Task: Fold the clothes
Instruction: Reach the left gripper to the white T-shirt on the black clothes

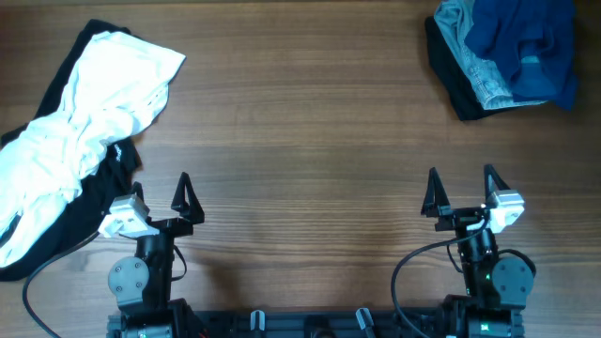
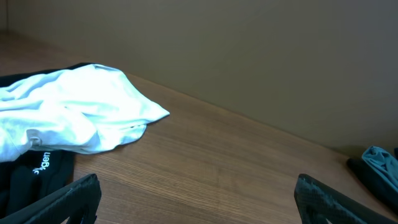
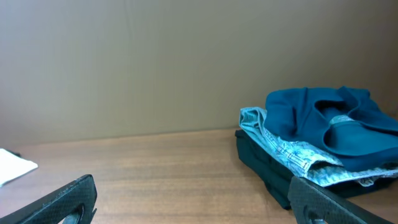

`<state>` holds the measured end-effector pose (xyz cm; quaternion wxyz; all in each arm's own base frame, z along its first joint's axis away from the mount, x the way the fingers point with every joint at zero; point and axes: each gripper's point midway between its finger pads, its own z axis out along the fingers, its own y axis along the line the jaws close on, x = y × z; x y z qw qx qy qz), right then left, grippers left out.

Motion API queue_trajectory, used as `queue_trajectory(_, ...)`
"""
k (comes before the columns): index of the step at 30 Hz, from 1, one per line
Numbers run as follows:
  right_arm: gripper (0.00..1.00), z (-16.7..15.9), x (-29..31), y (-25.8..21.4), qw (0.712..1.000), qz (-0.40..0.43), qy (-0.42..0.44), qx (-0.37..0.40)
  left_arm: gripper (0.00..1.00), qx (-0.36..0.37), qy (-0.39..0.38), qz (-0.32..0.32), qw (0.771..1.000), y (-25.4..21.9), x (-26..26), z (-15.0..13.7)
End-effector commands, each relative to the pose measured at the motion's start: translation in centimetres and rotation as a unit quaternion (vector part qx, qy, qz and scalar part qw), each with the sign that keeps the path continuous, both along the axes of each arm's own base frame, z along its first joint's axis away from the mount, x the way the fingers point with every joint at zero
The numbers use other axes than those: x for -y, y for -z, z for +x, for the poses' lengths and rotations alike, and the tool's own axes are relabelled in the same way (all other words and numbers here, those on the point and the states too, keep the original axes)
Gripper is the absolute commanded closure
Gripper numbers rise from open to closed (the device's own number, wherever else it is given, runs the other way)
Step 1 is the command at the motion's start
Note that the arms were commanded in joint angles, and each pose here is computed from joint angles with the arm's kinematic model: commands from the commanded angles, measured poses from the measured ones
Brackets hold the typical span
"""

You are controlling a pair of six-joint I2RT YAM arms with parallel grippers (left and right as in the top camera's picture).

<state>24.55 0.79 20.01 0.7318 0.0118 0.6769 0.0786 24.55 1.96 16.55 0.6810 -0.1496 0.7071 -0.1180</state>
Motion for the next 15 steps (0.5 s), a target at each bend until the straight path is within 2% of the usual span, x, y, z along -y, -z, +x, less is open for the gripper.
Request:
queue_trajectory(1,0.00,0.1,-0.5,-1.8,0.999,-0.032,-0.011,0.004,0.00,0.017,0.000,0.002,1.000,-1.6,0.0,-0.2)
queue_trajectory(5,0.00,1.3,-0.6,-4.4,0.999,-0.033,-0.019,0.000,0.00,0.015,0.001,0.050,0.999,-4.0,0.1,-0.8)
queue_trajectory(11,0.00,5.6,-1.7,-7.3,0.995,-0.056,-0.063,-0.051,0.00,-0.032,0.006,0.042,0.999,-6.2,0.1,0.0)
queue_trajectory(15,0.00,9.0,-2.7,-9.9,0.989,-0.089,-0.105,-0.058,0.00,-0.104,0.016,0.028,0.994,-8.0,-0.1,1.7)
